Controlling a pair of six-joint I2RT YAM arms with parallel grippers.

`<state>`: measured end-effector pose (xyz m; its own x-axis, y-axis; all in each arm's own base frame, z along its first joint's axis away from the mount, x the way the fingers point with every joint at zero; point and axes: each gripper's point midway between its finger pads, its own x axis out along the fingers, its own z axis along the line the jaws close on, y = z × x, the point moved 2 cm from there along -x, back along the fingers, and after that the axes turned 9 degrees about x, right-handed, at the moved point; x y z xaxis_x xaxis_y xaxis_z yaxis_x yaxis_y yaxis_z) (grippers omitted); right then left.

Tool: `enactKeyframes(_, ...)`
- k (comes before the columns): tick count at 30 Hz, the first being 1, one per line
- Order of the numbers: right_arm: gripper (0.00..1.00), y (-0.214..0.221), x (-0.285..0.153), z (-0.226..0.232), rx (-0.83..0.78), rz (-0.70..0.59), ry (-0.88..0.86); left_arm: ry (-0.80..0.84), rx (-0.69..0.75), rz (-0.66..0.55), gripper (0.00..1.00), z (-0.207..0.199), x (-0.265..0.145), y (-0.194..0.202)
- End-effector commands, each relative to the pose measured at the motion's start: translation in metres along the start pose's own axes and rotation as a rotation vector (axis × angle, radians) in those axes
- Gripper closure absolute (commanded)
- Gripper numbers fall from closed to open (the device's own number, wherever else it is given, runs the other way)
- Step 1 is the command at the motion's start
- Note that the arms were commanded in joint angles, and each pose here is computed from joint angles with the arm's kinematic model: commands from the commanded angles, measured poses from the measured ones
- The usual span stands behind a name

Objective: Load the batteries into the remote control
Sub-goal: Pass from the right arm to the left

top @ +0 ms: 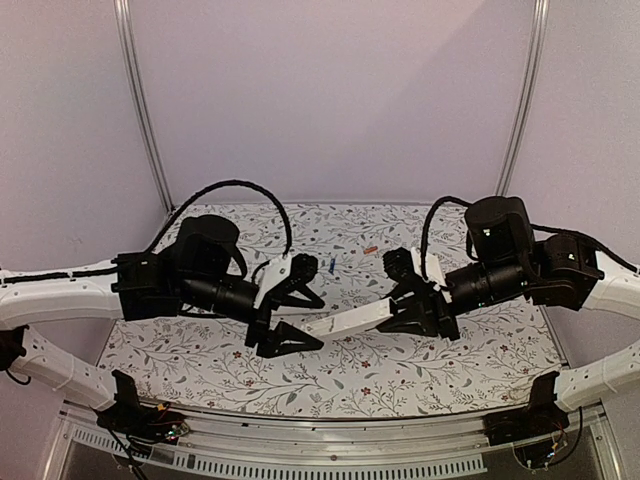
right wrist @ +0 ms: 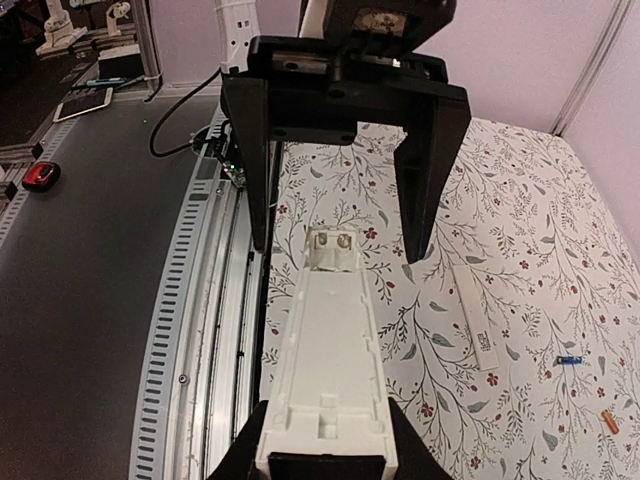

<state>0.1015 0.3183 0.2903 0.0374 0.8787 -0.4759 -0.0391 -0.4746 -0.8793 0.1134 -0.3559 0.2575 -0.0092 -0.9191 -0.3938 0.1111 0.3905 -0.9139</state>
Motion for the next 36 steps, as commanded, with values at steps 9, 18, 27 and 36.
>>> enactKeyframes(9,1.0,-0.017,-0.004,-0.002,-0.015,-0.062,0.007,-0.042,0.075,0.113,0.54,0.001,0.018,0.015)
enactKeyframes(18,0.38,-0.021,-0.015,-0.031,0.098,-0.145,0.146,-0.186,0.056,0.047,0.86,0.02,0.013,0.01)
enactKeyframes(27,0.15,-0.013,-0.056,-0.119,0.625,-0.374,0.442,-0.592,-0.059,0.005,0.92,0.088,0.012,0.001)
enactKeyframes(36,0.16,-0.014,-0.038,-0.144,0.876,-0.48,0.321,-0.714,-0.12,0.017,0.92,0.111,0.029,-0.001)
